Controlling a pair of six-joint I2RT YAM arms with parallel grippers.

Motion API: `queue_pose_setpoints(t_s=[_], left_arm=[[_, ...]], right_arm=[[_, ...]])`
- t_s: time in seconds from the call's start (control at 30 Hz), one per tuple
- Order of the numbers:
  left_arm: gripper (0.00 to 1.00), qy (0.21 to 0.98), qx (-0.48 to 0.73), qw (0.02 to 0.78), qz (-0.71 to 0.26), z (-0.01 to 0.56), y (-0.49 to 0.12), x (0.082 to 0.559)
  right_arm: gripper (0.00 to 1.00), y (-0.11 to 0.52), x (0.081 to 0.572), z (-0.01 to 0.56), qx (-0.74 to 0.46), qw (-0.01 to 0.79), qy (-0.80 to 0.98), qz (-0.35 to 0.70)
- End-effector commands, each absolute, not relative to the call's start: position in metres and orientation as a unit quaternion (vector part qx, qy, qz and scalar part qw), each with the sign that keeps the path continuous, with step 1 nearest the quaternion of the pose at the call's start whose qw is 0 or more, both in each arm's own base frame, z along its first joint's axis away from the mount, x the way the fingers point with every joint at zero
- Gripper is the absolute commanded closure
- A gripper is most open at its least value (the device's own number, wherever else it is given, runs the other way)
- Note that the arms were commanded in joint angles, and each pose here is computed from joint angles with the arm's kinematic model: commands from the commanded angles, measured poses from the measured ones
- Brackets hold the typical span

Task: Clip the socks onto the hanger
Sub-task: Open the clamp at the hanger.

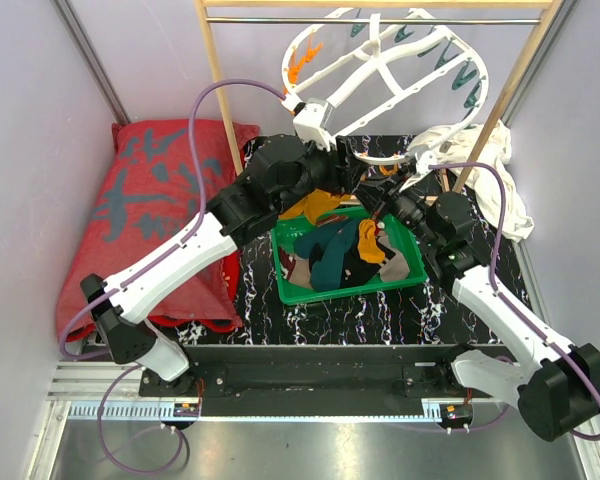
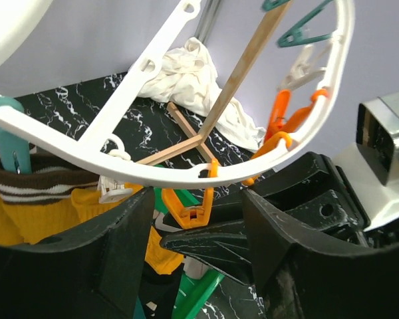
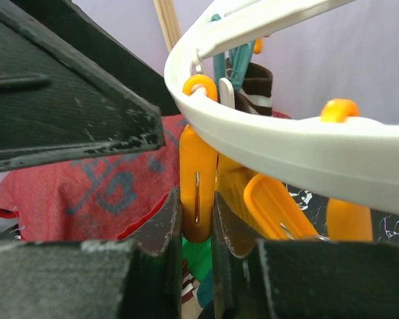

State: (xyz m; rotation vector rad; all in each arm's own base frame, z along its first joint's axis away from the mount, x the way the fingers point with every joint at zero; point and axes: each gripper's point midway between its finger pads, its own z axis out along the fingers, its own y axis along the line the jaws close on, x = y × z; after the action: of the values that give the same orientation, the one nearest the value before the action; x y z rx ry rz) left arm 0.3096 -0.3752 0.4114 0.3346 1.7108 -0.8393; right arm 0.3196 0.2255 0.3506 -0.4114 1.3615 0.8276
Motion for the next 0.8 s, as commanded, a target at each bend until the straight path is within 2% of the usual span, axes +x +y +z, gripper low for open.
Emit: queue_pose_setpoints(t_s=[0.0, 0.4, 0.77], left_arm=[[0.4, 0.722, 0.128, 0.57, -0.371, 0.423, -0.377, 0.313], [0.39, 0.721, 0.099, 0.579, -0.369, 0.416, -0.369, 0.318], [0.51, 0.704, 0.078, 0.597, -0.376, 0.431, -0.371, 0.326]], right_arm=[[1.0, 0.231, 0.315, 0.383, -0.197, 0.707, 0.569, 0.371], [1.0, 0.234, 0.315, 0.381, -0.196, 0.708, 0.567, 0.372], [1.0, 0.236, 0.32, 0.37, -0.199, 0.706, 0.575, 0.363]])
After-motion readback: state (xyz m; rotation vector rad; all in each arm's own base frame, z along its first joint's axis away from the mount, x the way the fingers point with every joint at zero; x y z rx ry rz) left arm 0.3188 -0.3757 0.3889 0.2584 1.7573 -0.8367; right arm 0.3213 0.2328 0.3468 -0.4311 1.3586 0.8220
